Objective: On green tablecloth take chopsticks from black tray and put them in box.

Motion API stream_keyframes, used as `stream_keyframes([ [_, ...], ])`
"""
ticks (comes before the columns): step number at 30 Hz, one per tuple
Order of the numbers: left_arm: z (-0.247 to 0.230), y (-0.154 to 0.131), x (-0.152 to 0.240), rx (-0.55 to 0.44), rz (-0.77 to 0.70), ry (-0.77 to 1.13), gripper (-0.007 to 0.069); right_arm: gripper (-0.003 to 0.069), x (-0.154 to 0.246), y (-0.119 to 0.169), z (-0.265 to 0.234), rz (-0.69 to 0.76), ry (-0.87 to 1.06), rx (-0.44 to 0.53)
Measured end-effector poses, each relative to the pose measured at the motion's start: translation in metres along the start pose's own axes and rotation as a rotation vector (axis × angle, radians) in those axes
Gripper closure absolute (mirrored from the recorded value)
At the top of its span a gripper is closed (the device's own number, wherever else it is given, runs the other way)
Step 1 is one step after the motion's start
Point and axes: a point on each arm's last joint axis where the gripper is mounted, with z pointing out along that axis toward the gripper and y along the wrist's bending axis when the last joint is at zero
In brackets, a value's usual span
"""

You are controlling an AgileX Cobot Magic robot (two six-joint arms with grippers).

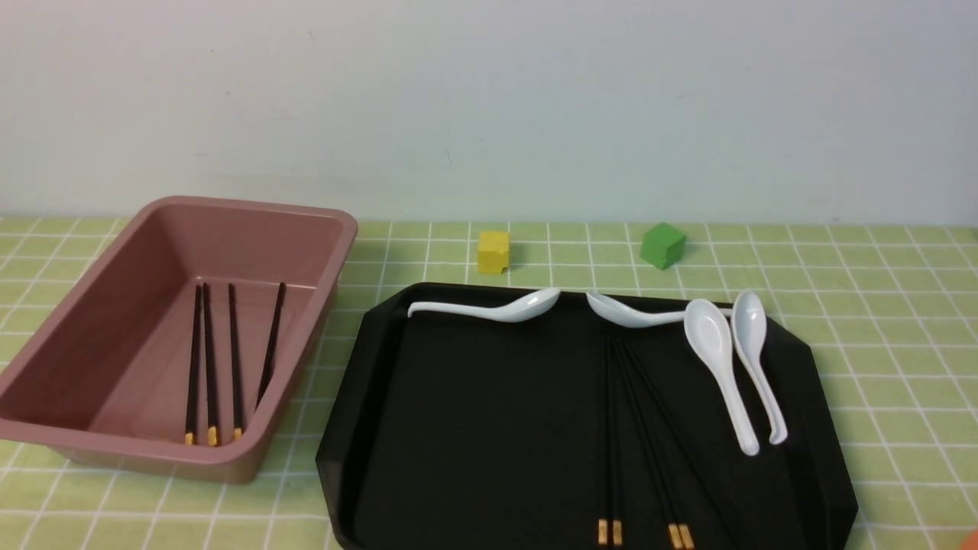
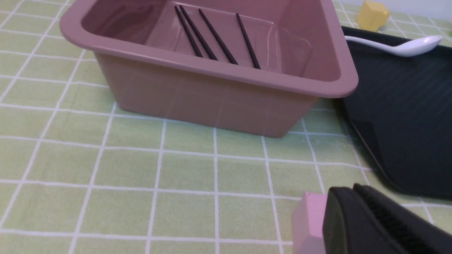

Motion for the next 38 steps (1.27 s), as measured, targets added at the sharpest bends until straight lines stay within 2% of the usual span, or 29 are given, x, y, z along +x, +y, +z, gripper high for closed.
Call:
stream_keyframes([
  [38, 0.0000, 0.0000, 0.0000, 0.000, -0.014, 0.000, 0.0564, 0.0419, 0.0000, 0.0000, 0.0000, -0.001, 0.000, 0.000],
])
